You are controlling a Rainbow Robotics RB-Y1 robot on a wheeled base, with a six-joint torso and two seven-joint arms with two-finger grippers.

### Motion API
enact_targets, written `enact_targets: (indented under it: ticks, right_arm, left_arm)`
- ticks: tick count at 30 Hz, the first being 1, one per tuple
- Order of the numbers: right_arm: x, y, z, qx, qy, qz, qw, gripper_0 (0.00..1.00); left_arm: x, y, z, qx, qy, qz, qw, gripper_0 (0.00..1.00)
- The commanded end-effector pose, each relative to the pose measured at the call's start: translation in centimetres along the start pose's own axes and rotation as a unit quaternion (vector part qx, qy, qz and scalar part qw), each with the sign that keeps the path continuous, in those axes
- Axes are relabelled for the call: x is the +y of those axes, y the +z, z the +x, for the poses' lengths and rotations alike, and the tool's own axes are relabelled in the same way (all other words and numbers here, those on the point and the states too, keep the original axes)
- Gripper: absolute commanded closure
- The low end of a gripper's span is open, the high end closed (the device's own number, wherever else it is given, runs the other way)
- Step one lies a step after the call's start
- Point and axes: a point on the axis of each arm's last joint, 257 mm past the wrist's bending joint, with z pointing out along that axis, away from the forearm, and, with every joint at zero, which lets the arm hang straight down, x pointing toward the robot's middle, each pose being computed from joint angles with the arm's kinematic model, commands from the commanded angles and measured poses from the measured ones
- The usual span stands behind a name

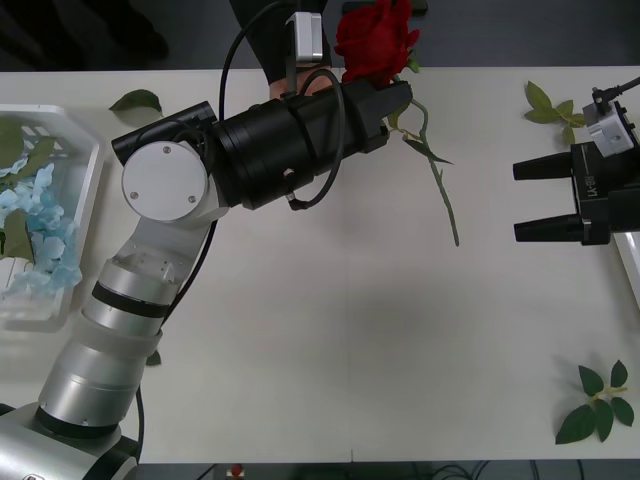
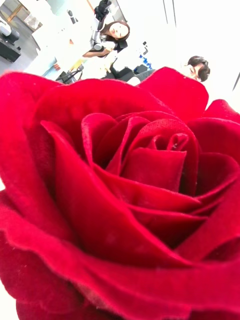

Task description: Place the red flowers into the right box and the blue flowers into the left box. If a person shows an open palm, hand one flower to the person first, then continue sorting.

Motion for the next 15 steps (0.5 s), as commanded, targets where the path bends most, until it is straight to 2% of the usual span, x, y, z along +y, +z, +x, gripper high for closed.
enact_targets:
  ticks: [1, 6, 15]
  right_arm:
    - [0.6, 1.7, -1.3, -0.023, 0.056, -0.015, 0.998, 0.0]
    - [1.1, 3.8, -1.9, -0.039, 0.09, -0.027, 0.995, 0.0]
    - [1.2, 7.2, -2.8, -0.054, 0.107, -0.031, 0.992, 0.0]
  left_arm:
    - [-2.0, 0.6, -0.8, -0.006, -0.014, 0.021, 1.0, 1.0]
    - [-2.1, 0.6, -1.0, -0.008, -0.017, 0.022, 1.0, 1.0]
    - [-2.0, 0.5, -0.8, -0.008, -0.022, 0.022, 0.999, 1.0]
